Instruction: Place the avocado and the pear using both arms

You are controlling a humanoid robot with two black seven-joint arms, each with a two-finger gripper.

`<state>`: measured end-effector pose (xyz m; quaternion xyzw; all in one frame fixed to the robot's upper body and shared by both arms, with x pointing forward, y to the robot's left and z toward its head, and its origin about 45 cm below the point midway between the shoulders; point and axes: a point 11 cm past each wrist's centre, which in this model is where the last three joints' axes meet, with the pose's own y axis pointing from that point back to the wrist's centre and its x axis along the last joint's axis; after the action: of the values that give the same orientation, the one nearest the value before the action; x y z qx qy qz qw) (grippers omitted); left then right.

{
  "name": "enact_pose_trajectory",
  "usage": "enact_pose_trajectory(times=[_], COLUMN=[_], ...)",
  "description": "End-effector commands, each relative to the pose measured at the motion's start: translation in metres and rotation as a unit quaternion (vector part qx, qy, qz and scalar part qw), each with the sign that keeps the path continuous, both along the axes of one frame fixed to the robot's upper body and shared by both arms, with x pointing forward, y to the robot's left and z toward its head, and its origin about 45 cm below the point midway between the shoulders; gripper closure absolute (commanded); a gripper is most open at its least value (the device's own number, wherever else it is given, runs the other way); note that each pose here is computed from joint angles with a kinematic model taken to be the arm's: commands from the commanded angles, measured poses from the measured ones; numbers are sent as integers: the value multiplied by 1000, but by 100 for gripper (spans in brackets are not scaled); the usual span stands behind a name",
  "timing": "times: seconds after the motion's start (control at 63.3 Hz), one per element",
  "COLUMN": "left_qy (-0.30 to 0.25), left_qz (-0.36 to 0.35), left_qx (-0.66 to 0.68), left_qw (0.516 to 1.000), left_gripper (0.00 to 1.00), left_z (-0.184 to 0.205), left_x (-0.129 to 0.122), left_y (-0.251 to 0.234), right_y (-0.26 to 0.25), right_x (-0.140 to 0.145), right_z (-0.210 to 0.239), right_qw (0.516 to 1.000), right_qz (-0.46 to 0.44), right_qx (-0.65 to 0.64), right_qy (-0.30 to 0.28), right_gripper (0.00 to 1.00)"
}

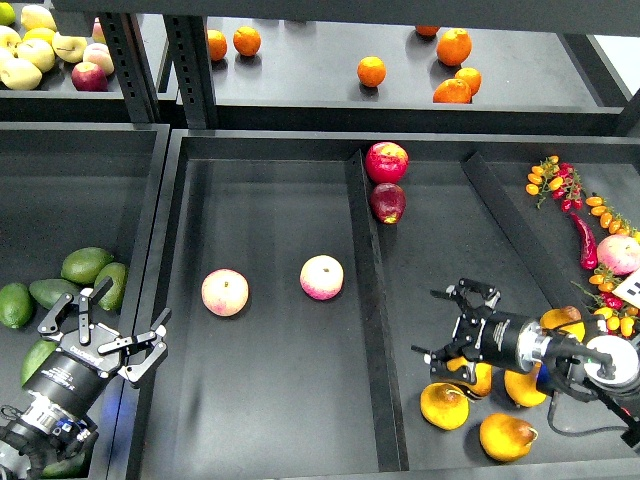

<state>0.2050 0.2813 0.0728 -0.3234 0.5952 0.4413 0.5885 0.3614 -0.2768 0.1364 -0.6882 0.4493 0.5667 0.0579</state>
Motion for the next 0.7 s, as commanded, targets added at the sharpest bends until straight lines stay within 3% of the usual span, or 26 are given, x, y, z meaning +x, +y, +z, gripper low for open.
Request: enact_pose_trajectory(times=[0.0, 0.411, 0.679], left_qy=[7, 19, 24], left_qz=[-1, 2, 7], left_qx=[-1, -1, -1], left_qw=[1000, 1000, 1000], left_gripper=[1, 1, 1], left_z=[-3, -9, -11], left_x=[-5, -13, -17], left_y=[-1, 0, 3], right_y=[1, 37, 4], right_x=[15, 39, 28], right_z=[13, 28, 18], right_qw=[998, 956, 947], right_qz=[-41, -155, -201], right_qx=[45, 247, 244], right_qy=[-17, -43, -53], right_gripper=[1, 1, 1])
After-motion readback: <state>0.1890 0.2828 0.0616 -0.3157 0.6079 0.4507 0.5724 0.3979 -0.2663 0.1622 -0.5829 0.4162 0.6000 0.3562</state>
